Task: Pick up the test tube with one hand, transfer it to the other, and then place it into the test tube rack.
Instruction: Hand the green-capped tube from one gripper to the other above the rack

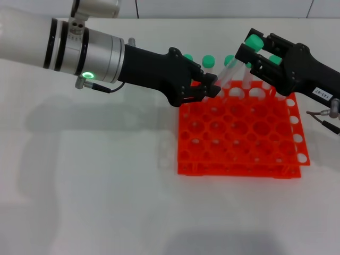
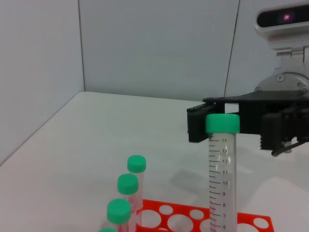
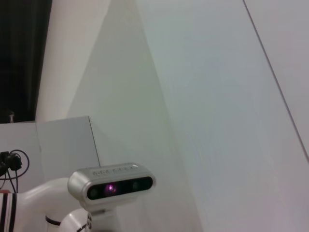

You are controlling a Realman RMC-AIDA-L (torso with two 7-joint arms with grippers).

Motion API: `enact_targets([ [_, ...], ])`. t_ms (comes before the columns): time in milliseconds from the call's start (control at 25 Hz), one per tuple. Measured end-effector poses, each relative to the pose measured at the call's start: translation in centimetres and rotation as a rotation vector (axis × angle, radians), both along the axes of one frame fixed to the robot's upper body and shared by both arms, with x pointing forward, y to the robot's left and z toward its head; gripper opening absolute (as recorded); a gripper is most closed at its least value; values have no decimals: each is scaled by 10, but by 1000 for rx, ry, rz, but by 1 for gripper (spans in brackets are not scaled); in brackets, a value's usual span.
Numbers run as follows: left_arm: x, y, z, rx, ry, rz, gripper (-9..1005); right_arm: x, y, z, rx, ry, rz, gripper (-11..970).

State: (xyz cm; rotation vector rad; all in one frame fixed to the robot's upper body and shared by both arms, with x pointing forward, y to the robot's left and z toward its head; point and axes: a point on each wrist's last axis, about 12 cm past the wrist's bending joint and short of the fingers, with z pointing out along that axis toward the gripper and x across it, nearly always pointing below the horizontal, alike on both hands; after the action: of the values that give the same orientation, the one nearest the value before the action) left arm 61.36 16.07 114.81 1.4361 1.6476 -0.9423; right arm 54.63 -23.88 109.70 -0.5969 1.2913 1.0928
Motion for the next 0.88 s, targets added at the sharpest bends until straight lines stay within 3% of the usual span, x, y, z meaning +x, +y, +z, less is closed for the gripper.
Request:
enact_targets([
  [240,0,-2,0,-1,0,-4,227,3,1,0,-9,4,-12,495],
  [440,-1,-2,-1,-1,0,-4,229,4,1,1,-7,2,-14,479],
  [640,-2,-2,-2,-3,2,-3,231,4,1,1,-14,-11,-14,264],
  [880,-2,-5,-2,-5,12,-4,234,4,2,2,-14,-20,-12,258],
])
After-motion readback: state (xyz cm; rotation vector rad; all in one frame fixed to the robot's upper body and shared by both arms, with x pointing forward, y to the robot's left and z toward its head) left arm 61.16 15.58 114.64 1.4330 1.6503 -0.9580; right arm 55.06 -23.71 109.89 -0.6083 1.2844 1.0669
